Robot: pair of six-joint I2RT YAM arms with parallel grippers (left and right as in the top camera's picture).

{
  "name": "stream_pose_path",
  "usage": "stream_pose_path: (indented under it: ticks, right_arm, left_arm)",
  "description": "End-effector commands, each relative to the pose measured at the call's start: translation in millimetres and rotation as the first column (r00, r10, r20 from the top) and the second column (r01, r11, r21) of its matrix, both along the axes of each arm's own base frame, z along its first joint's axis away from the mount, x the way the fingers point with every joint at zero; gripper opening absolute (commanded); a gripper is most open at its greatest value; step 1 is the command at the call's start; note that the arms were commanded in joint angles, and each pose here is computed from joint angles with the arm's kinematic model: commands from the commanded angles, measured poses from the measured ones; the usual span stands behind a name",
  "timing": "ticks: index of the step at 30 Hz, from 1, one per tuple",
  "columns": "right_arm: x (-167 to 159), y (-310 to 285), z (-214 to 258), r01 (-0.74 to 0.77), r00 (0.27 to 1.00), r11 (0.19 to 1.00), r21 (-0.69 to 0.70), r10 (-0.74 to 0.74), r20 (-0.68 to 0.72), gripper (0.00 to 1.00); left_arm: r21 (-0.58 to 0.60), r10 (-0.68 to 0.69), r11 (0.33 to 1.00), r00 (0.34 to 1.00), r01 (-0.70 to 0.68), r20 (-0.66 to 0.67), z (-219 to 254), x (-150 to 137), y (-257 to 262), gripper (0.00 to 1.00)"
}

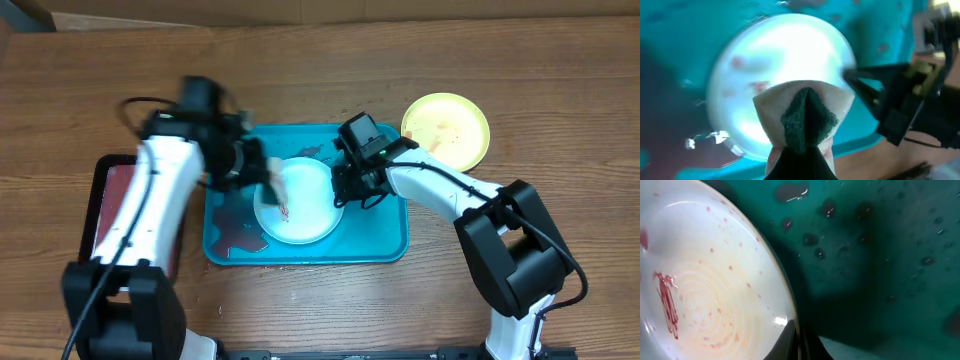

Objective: Clean dirty plates on tray and stack at the side
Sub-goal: 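Scrub the stained white plate with the sponge in the left gripper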

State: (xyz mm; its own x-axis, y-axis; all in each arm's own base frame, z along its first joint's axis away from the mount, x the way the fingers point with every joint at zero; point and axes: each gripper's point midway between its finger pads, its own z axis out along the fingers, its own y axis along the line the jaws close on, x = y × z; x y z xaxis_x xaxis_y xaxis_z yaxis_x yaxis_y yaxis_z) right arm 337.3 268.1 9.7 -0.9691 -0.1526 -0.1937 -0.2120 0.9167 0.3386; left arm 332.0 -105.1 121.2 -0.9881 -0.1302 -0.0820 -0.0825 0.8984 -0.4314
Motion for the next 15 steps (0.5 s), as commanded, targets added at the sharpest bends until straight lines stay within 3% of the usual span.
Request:
stream_pose_path:
  ticks: [1, 4, 10, 15]
  right_arm:
    - [-0.7, -6.6, -9.4, 0.122, 0.991, 0.992, -0.018, -0.122, -0.051, 0.04]
    - [1.2, -8.2, -9.2, 0.153, 0.986, 0.988, -0.014, -0.154, -0.060, 0.04]
    - [4.4, -5.9, -7.9, 0.153, 0.987, 0.988, -0.002, -0.153, -0.048, 0.04]
    - [4.4, -6.0, -8.0, 0.153, 0.987, 0.988, -0.003, -0.153, -0.048, 0.04]
  left_arm:
    - [0.038, -0.014, 0.999, 1.000, 0.014, 0.003, -14.1, -5.0, -21.2, 0.04]
    - [0.121, 0.056, 0.991, 0.998, -0.054, -0.017, -29.4, -6.0, -18.0, 0.04]
    - [0.122, 0.078, 0.990, 0.995, -0.071, -0.055, -59.4, -5.3, -27.4, 0.04]
    - [0.113, 0.084, 0.991, 0.996, -0.078, -0.043, -84.4, 12.8, -33.2, 0.04]
